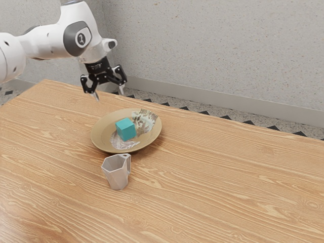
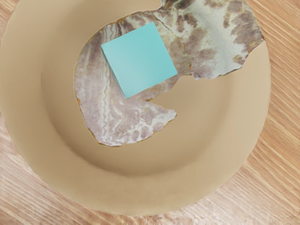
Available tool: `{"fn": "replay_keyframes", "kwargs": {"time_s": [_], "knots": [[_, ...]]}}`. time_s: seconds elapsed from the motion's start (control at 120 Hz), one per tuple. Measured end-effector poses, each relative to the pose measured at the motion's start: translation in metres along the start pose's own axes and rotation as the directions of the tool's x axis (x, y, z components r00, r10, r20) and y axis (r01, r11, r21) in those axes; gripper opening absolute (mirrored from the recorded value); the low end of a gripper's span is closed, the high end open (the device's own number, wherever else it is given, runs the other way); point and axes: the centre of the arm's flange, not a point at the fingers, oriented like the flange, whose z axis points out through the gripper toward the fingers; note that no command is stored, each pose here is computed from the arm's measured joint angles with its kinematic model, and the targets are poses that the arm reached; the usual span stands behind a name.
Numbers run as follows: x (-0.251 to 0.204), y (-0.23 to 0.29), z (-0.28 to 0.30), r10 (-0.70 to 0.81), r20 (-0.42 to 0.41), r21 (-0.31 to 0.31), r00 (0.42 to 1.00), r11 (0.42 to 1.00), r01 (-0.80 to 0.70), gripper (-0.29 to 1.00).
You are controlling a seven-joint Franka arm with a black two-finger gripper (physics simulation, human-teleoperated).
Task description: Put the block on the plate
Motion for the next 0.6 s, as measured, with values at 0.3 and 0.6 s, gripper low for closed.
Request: {"fn": "replay_keyframes", "kwargs": {"time_s": [0.3, 0.6], "knots": [[-0.079, 0.017, -0.071, 0.256, 0.051, 0.036, 0.965, 0.965, -0.258, 0.7], [-0.128, 0.016, -0.132, 0.387, 0.054, 0.064, 0.921, 0.919, -0.39, 0.7]]}}
